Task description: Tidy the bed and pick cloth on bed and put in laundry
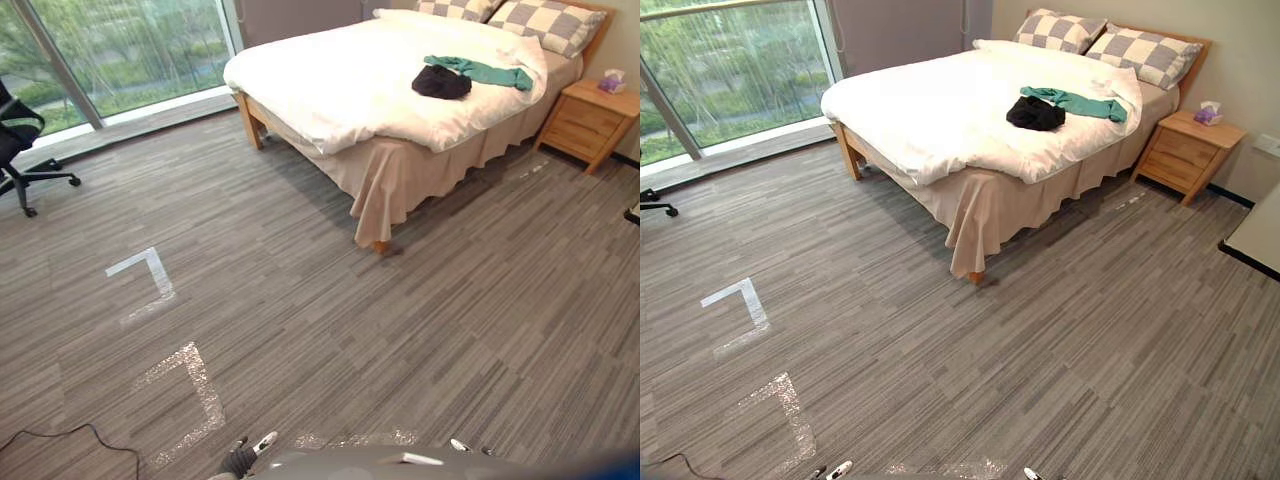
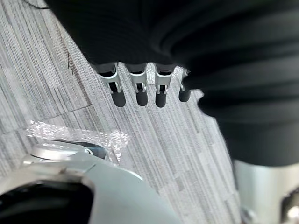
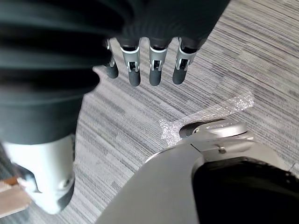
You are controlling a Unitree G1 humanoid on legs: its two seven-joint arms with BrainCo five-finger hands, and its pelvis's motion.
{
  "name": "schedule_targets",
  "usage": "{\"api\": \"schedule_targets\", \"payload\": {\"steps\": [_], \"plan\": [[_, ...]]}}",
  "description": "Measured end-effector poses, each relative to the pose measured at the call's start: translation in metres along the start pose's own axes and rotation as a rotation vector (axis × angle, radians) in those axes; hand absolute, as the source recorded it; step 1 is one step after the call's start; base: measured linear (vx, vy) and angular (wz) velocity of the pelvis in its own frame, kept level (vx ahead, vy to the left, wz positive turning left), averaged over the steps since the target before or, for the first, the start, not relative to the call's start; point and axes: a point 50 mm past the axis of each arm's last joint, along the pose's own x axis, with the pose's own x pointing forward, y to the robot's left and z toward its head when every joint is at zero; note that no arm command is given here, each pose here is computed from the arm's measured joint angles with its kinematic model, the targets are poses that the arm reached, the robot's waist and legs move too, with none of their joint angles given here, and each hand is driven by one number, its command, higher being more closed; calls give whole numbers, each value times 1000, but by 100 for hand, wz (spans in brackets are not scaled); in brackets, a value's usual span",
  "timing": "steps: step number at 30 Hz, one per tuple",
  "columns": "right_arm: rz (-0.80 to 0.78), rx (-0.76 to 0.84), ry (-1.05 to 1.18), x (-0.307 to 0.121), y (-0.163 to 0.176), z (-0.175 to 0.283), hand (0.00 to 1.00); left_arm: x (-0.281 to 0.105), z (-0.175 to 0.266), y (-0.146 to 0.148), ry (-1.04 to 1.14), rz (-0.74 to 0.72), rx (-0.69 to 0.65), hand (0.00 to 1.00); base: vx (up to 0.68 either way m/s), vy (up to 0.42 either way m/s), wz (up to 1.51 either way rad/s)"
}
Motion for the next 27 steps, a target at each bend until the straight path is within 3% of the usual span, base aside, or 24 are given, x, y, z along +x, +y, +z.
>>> {"api": "schedule_targets", "payload": {"steps": [27], "plan": [[-4, -2, 10, 0, -1, -1, 0, 2, 1, -1, 53, -14, 134, 0, -35, -29, -4]]}}
